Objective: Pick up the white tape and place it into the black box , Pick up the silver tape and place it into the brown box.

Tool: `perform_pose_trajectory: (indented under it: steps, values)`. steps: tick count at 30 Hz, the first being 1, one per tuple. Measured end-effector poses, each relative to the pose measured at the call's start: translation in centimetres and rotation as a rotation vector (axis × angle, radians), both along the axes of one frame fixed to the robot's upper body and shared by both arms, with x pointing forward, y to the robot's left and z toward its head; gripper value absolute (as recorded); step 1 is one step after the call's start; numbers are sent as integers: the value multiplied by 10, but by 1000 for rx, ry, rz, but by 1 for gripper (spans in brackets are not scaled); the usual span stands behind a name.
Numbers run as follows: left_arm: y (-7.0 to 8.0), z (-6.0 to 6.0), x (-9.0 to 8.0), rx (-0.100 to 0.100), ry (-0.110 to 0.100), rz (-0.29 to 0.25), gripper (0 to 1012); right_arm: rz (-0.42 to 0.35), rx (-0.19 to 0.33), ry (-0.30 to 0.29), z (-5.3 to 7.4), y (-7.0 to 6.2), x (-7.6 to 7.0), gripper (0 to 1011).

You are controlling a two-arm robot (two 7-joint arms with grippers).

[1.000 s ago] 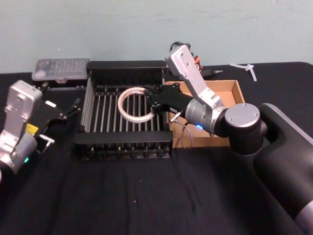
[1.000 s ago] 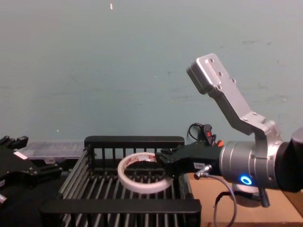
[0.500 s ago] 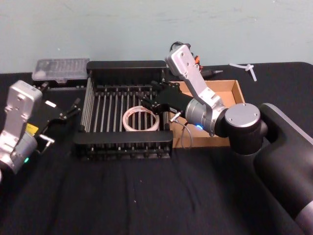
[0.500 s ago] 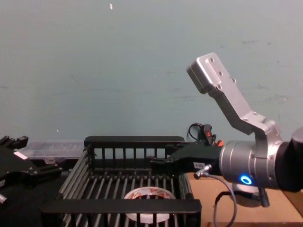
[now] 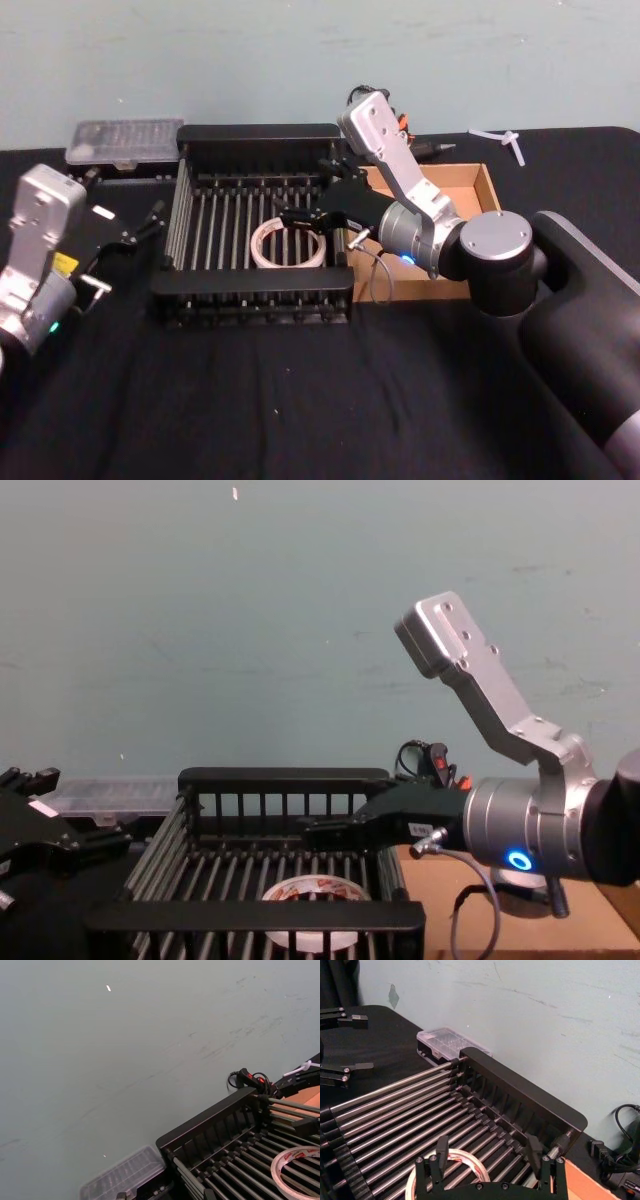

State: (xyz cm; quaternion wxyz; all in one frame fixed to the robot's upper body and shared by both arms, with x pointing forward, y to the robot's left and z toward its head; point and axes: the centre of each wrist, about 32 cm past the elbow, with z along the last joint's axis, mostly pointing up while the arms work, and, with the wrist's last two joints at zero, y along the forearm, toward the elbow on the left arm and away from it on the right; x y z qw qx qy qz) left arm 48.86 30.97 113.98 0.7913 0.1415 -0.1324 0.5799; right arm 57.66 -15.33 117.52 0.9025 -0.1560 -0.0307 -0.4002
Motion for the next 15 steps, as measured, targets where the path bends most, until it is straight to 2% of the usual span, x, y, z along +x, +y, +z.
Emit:
perform_pose_trajectory:
  steps: [15]
  values:
    - [0,0,0,0,0,0,1001,1,14,-6,1,-2,-1,1002]
